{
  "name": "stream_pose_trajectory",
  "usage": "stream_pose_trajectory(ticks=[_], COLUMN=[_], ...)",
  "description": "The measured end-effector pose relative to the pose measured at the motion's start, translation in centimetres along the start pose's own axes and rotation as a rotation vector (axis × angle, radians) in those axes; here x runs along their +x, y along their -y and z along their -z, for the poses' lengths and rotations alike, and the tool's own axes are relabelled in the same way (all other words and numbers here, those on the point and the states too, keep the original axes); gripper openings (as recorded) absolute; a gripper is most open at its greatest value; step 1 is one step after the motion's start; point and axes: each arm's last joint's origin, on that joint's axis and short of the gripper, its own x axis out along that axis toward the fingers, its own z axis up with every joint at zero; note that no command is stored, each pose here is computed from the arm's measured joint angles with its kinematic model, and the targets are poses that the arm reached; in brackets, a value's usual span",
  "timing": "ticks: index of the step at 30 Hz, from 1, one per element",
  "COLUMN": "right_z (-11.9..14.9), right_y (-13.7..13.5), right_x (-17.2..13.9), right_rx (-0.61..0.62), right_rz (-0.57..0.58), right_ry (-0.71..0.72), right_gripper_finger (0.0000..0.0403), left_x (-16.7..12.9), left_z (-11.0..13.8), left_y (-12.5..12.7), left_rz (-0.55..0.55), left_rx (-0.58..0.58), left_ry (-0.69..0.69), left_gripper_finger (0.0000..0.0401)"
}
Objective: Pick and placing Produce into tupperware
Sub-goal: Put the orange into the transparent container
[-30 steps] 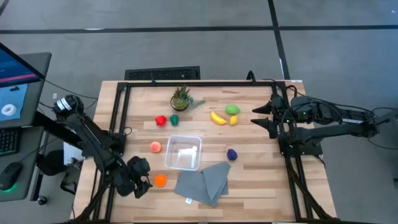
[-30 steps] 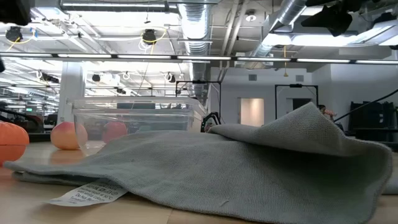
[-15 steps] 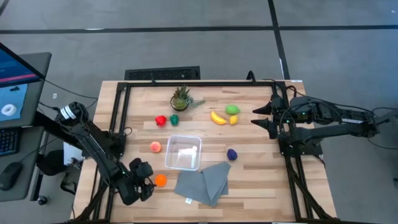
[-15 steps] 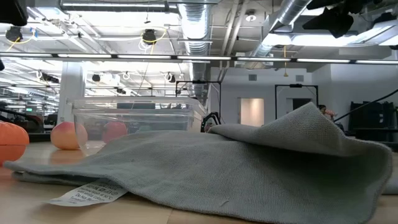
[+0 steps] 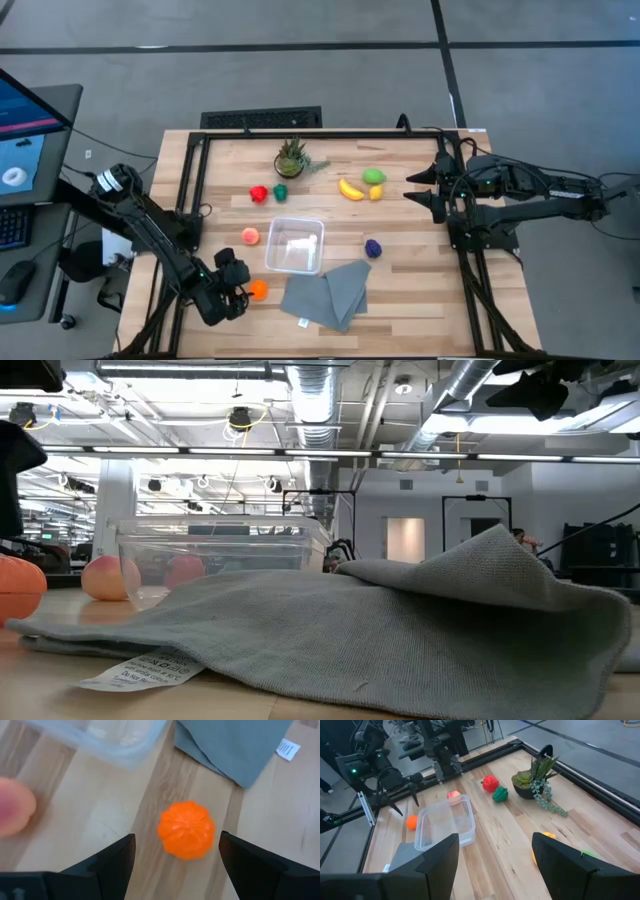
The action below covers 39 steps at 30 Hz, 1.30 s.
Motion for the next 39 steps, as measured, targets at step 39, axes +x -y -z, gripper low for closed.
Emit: stream_pose_trajectory(ticks=[39], right_z=[0.3], right_y=[0.1], right_x=[0.0], right_rx=[-0.005], right_rz=[0.009], right_ry=[-0.027], right_gripper_finger=[0.0275], left_x=[2.5], left_z=[-3.6], left_y=[-1.5], left_rz=[0.138], left_rx=[0.173], left_ry=[-0.114], left_gripper_finger=[0.0299])
